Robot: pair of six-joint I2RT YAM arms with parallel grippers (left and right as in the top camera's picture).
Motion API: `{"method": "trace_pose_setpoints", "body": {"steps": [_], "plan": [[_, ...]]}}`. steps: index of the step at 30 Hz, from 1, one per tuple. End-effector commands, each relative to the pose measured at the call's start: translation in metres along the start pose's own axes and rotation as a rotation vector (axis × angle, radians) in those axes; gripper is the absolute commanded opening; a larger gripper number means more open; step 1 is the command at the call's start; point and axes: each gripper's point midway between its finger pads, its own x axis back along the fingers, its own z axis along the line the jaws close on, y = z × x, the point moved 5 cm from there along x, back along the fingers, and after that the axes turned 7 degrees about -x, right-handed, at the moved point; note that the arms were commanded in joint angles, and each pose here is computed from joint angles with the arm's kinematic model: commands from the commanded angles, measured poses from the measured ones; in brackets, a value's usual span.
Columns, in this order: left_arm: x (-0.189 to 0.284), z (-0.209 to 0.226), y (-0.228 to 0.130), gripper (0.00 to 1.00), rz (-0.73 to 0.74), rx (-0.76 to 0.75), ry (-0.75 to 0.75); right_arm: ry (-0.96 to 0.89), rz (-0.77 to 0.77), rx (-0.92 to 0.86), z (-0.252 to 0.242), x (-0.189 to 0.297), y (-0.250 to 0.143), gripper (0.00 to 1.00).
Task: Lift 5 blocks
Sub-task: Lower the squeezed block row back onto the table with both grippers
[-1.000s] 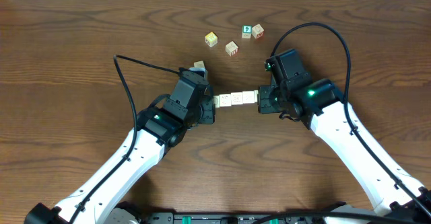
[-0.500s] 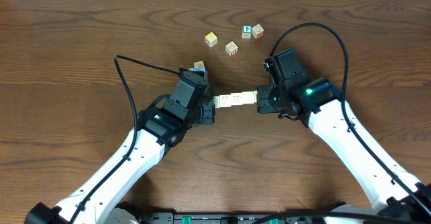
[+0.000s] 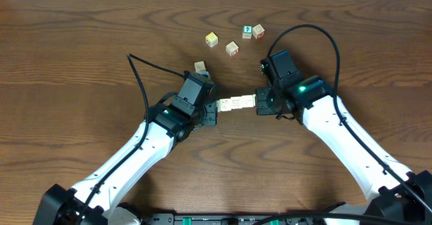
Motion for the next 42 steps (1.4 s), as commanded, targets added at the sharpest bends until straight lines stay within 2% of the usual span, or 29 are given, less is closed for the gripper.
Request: {"method": "trace_pose_setpoints", "body": {"steps": [1,7,42], "plan": [[0.013,-0.061,0.005,0.07,0.02,-0.077,-0.281,0.29,0.136,0.081,0.061,0.006,-0.023,0.01],[0.012,-0.06,0.005,0.07,0.02,-0.077,-0.278,0.276,0.179,0.075,0.061,-0.008,-0.027,0.01],[-0.017,-0.056,0.003,0.07,0.048,-0.06,-0.238,0.23,0.207,0.069,0.058,-0.032,-0.028,0.01]]}}
